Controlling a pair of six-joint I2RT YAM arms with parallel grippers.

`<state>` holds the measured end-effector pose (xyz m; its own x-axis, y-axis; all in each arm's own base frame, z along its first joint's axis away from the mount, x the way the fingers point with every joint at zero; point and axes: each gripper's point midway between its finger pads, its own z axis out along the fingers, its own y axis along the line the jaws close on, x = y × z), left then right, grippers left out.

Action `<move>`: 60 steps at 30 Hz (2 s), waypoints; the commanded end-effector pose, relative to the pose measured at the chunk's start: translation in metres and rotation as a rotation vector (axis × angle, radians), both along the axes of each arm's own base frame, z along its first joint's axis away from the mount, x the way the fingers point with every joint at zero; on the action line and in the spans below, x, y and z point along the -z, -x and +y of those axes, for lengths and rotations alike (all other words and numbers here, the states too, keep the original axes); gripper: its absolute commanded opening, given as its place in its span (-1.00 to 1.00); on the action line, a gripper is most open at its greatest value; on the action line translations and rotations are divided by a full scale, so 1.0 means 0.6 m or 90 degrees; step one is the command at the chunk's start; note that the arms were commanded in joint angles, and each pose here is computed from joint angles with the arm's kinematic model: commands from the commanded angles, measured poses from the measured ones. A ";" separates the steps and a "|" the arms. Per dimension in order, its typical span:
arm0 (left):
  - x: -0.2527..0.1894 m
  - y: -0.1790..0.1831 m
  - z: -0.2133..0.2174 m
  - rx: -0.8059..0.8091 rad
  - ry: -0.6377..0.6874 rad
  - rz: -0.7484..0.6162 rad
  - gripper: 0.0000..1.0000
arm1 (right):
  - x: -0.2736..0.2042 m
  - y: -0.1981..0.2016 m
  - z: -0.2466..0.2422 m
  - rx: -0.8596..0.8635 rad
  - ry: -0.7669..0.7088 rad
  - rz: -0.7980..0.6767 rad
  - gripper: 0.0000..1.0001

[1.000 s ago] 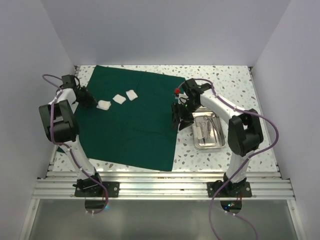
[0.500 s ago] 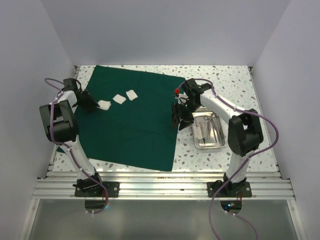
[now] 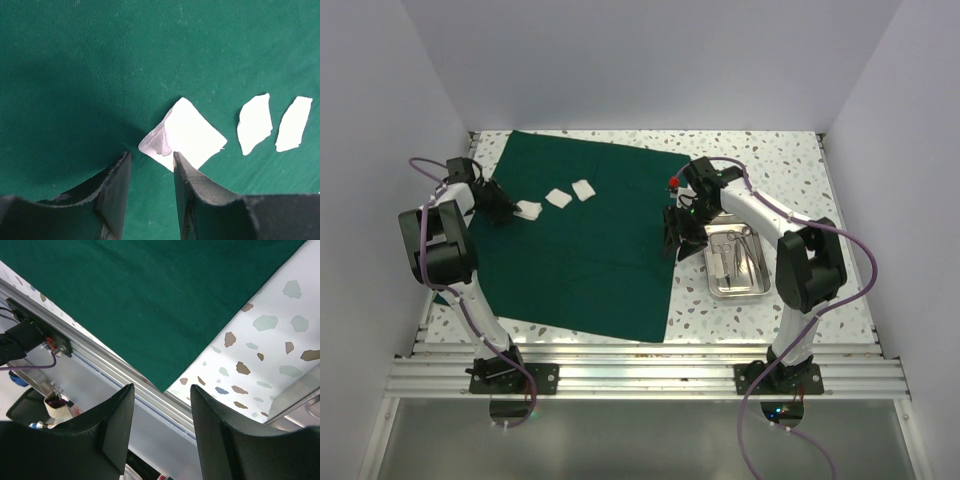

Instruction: Prepare the surgical pack

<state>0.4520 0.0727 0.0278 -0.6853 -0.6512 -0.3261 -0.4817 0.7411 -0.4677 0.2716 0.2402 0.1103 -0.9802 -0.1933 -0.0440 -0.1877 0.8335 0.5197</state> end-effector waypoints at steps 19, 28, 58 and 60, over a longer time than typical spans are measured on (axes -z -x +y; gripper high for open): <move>0.001 -0.042 0.005 -0.028 0.025 -0.039 -0.72 | -0.007 0.003 0.003 -0.006 -0.006 0.000 0.04; -0.089 -0.035 -0.025 0.021 0.010 -0.097 -1.00 | -0.018 -0.005 0.009 -0.013 -0.014 -0.015 0.04; -0.418 0.472 -0.417 0.449 0.303 -0.335 -1.00 | -0.276 0.141 0.192 -0.346 -0.586 -0.192 0.72; -0.424 0.488 -0.420 0.465 0.320 -0.338 -1.00 | -0.272 0.151 0.207 -0.365 -0.592 -0.182 0.69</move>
